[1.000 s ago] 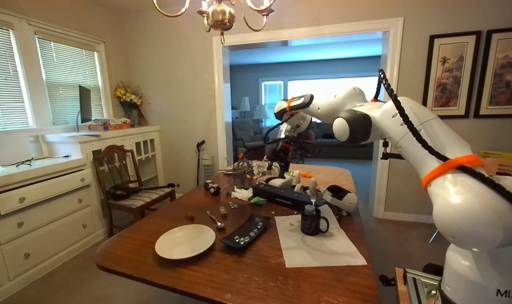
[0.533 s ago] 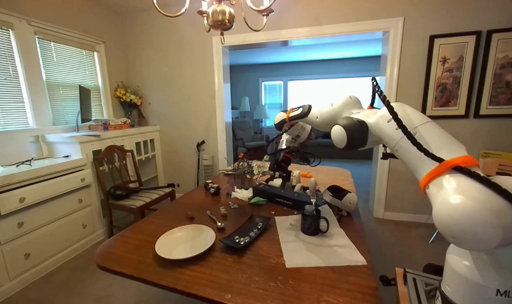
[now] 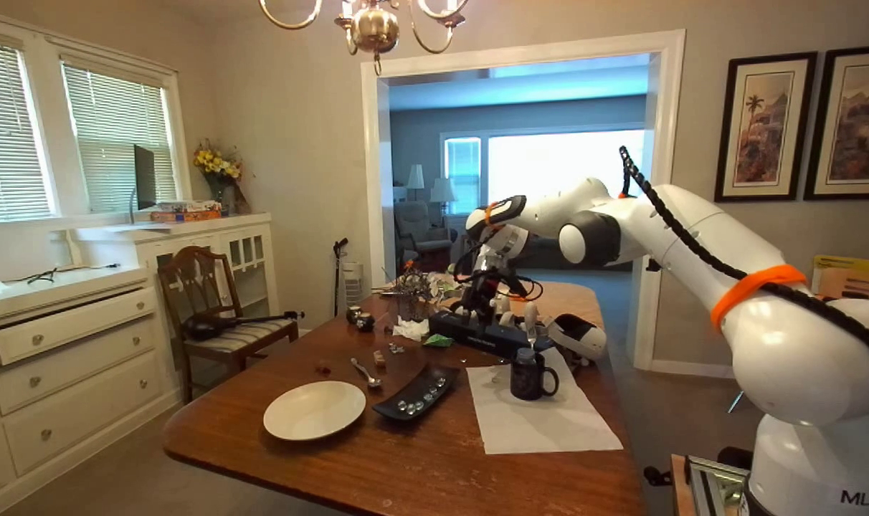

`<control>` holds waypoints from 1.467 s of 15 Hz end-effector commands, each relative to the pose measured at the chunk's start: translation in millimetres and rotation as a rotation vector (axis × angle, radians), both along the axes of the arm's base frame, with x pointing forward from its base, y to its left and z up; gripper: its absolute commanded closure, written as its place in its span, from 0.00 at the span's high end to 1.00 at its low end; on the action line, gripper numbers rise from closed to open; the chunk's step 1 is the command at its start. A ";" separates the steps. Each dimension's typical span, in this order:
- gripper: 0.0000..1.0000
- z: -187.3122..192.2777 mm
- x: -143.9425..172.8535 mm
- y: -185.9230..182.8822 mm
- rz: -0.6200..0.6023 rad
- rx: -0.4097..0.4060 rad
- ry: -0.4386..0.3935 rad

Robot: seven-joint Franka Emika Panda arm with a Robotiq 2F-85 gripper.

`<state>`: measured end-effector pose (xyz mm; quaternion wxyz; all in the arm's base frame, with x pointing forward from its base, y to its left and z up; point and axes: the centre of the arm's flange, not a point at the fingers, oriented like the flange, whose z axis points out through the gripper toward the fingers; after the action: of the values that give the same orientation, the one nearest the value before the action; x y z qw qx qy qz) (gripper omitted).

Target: Pick up the black plate and pour it's contents in the bowl

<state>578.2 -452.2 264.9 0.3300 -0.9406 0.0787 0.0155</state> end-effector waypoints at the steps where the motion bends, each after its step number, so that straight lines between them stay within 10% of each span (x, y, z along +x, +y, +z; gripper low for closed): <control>1: 1.00 -18.3 16.0 8.0 0.024 -0.011 -0.032; 22: 1.00 -57.9 40.5 43.1 0.134 -0.023 -0.187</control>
<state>616.0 -421.9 221.3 0.3115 -0.9497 0.0019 -0.0337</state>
